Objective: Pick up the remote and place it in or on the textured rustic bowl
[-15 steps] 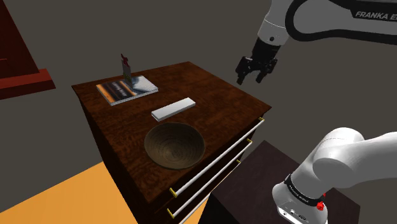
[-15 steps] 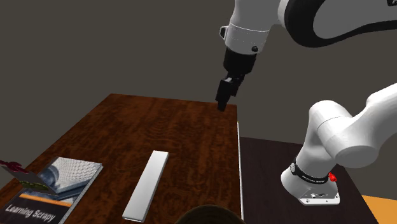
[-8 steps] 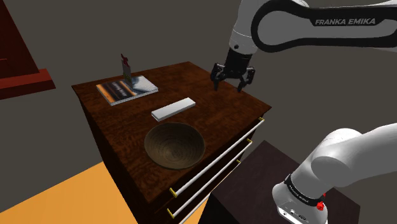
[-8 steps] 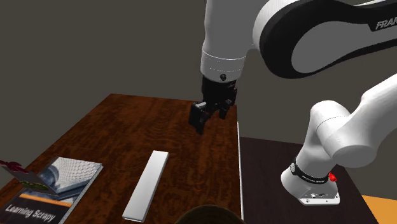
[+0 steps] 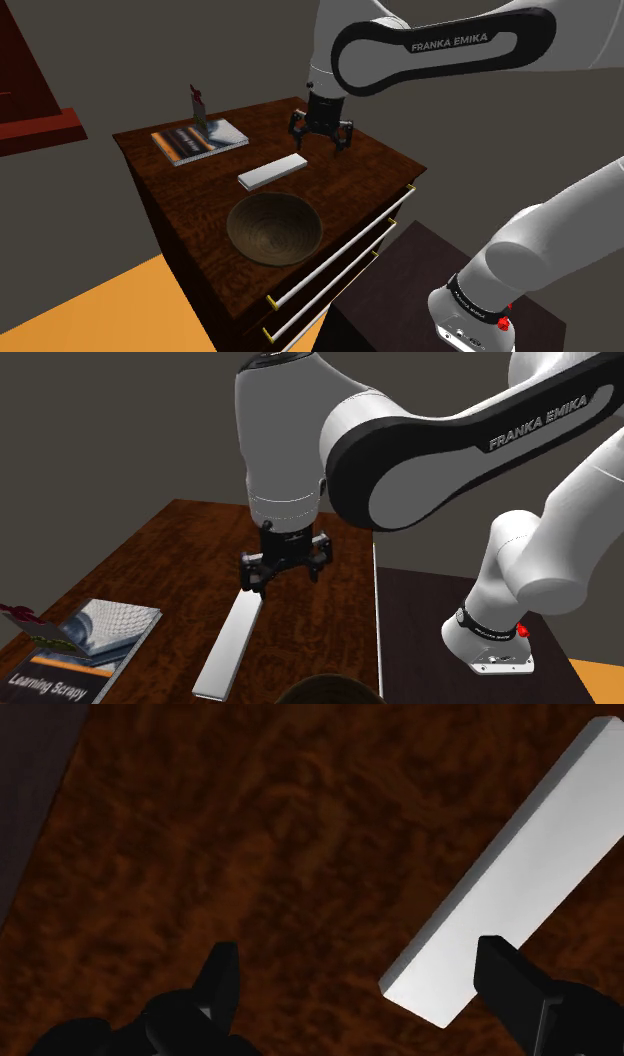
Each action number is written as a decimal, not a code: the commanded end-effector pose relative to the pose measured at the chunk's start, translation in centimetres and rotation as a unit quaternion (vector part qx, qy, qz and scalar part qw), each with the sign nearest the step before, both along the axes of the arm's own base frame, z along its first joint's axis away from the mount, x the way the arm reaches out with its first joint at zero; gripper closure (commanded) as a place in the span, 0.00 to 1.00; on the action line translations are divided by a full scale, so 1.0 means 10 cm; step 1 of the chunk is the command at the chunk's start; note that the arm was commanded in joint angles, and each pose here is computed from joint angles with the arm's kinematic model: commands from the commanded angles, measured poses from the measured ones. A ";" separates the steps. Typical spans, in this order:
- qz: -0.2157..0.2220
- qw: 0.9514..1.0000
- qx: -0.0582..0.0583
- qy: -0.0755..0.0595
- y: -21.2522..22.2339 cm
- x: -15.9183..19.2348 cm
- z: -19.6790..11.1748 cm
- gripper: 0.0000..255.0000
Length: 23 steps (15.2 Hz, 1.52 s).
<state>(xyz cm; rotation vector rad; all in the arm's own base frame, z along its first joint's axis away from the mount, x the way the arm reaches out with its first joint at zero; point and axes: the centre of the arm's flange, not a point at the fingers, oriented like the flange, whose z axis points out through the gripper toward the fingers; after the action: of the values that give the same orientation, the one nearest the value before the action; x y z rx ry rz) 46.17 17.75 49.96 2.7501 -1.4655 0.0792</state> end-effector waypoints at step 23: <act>-0.197 0.980 0.018 0.019 0.41 1.07 -0.96 0.00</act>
<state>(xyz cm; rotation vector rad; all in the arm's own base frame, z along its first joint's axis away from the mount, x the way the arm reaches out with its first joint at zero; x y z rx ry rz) 56.86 21.82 40.40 2.4120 -1.9818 -0.0073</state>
